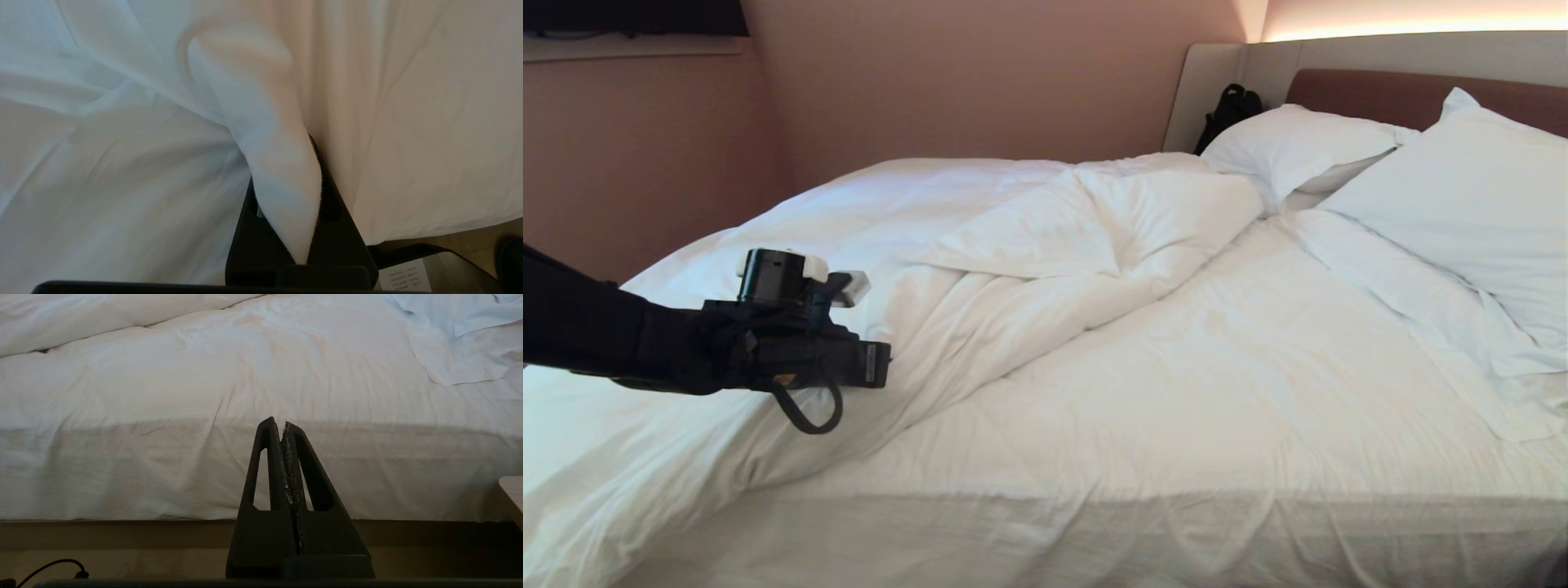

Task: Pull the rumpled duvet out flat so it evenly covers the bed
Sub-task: Flatten the corners of the folded blanket

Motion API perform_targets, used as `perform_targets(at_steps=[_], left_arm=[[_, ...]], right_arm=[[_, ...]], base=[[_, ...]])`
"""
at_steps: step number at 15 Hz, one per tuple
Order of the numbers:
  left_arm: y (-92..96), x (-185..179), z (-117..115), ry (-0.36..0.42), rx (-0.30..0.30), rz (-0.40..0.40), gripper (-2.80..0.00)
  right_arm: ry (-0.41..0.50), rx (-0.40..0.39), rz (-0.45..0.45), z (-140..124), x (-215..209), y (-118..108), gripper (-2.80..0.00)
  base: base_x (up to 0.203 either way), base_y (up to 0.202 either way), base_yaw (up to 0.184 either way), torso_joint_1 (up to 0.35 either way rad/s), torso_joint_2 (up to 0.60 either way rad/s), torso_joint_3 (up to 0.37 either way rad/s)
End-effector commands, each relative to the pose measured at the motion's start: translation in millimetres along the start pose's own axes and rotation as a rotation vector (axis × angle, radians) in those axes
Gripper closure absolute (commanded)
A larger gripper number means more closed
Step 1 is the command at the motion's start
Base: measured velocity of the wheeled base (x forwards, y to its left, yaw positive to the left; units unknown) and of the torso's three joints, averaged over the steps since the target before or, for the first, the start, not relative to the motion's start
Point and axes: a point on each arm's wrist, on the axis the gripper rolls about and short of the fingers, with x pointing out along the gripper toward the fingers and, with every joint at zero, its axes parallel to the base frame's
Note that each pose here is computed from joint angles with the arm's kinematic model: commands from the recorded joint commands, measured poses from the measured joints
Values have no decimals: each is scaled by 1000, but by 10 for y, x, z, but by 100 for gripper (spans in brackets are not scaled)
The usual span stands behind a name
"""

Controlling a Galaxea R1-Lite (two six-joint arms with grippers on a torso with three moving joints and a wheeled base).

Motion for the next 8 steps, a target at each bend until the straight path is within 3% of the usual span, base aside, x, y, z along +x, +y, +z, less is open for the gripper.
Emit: perform_targets(at_steps=[1,8], left_arm=[[-2,-18,-77,28,4,-1,0],[-45,15,-274,97,25,-14,0]], right_arm=[[-1,0,0,0,0,0,0],[0,0,0,0,0,0,0]], base=[[0,0,0,0,0,0],[0,0,0,0,0,0]])
